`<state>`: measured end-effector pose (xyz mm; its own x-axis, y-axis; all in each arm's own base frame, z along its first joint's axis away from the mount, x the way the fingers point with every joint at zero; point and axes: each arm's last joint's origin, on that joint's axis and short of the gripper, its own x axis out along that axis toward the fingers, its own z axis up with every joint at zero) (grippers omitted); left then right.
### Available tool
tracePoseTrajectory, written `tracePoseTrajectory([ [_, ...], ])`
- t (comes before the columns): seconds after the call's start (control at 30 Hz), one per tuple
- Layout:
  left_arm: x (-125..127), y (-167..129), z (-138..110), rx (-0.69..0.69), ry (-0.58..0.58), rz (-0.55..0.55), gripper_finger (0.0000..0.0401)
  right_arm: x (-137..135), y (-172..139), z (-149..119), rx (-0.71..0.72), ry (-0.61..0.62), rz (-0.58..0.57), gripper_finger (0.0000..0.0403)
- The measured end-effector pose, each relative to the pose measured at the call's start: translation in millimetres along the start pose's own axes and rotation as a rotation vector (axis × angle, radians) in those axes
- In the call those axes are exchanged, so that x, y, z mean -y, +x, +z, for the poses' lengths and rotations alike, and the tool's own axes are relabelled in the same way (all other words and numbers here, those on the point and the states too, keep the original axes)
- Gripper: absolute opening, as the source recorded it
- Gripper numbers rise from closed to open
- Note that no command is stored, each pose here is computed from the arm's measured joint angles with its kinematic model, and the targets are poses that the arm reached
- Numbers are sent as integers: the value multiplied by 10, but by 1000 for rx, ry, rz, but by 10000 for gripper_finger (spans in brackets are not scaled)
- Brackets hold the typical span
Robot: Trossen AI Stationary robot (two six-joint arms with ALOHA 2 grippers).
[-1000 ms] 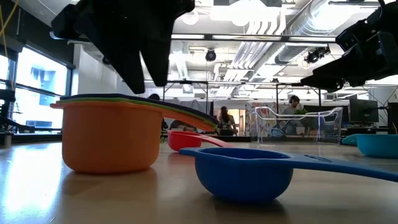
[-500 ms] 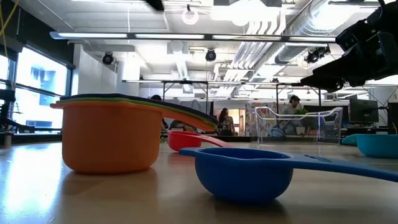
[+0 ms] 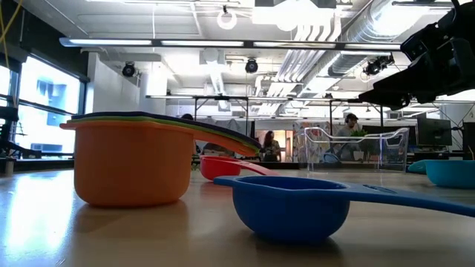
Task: Nest measuring cups in basket
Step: Stack the violet measuring cup on top of the green measuring cup
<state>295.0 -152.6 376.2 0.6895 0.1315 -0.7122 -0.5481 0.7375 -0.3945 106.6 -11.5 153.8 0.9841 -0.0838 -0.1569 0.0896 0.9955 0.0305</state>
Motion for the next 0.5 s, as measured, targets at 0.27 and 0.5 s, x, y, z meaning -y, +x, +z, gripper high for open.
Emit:
tracePoseTrajectory([
  [0.27,-104,-297,132,66,-9,-47,115,0,0,1,1,0,0,286],
  [0.5,-173,-470,197,84,-32,-85,115,0,0,0,0,0,0,286],
])
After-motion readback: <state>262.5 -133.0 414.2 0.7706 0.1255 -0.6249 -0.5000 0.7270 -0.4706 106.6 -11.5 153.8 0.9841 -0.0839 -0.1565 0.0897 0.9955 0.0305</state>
